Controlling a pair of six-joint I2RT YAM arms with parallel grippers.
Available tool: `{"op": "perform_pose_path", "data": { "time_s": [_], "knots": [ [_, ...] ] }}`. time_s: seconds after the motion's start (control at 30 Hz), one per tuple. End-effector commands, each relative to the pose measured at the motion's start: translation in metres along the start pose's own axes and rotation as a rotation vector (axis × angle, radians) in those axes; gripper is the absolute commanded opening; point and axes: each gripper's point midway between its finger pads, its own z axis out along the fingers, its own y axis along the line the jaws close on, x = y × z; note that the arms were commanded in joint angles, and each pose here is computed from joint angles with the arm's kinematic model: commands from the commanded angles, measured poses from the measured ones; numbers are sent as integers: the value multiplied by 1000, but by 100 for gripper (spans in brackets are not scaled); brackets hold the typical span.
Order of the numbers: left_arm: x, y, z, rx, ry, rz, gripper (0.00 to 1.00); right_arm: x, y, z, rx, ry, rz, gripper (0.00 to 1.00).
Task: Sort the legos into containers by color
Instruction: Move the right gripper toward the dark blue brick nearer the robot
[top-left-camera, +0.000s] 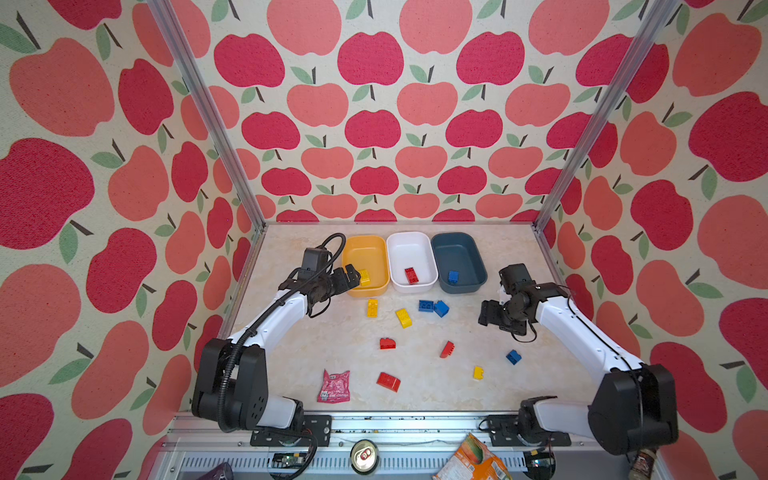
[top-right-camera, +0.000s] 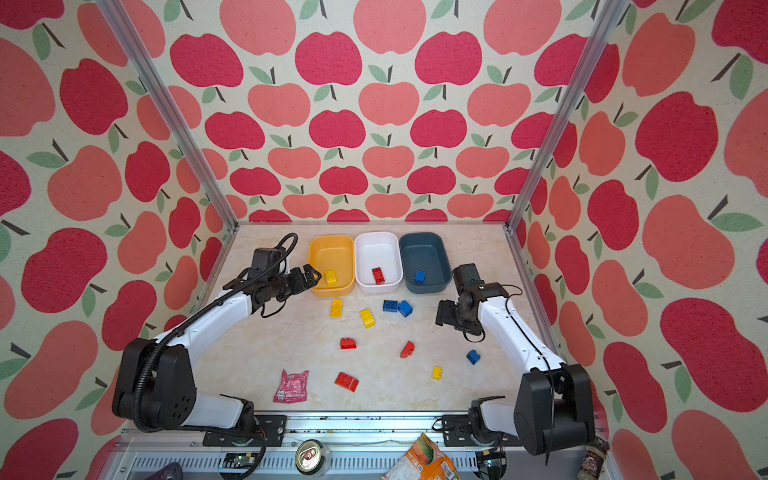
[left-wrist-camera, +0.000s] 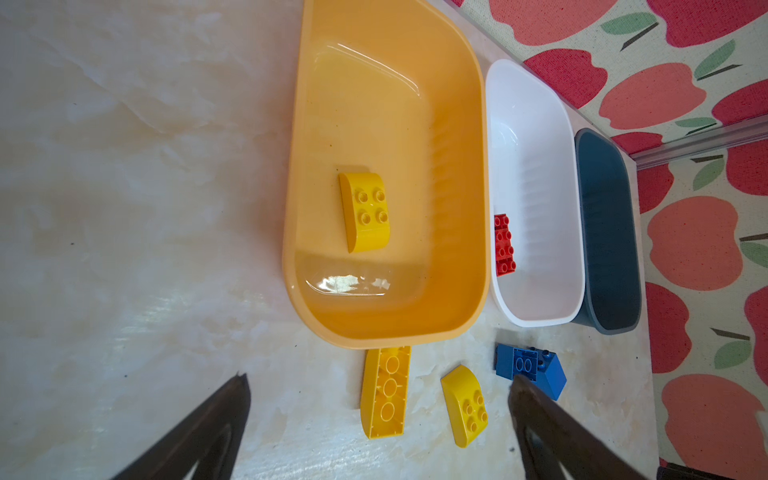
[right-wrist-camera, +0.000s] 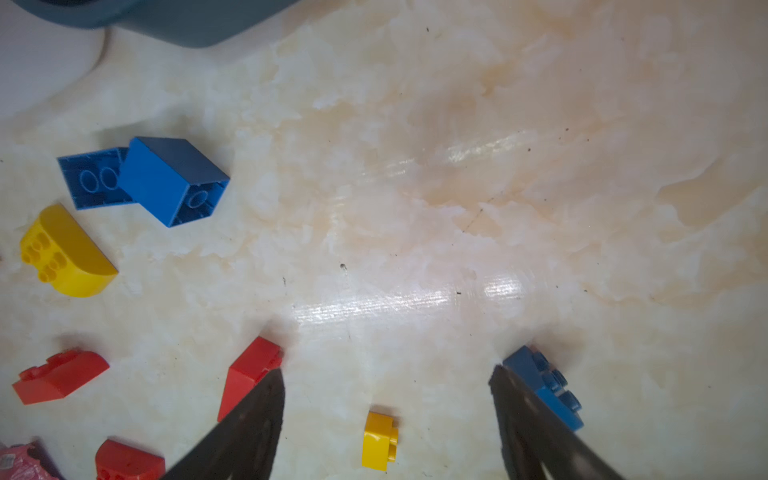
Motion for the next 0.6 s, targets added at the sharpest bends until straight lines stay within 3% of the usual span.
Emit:
{"op": "perform_pose_path", "data": {
  "time_s": [0.0,0.2,0.57],
  "knots": [
    [4,4,4,6,19,-10,99,19,-13,-3,8,48,129,91],
    [3,7,4,10,28,-20,99,33,-47,-4,87,86,279,99],
    [4,13,7,8,41,-35,99,55,-66,13,121,144,497,92]
  ]
}}
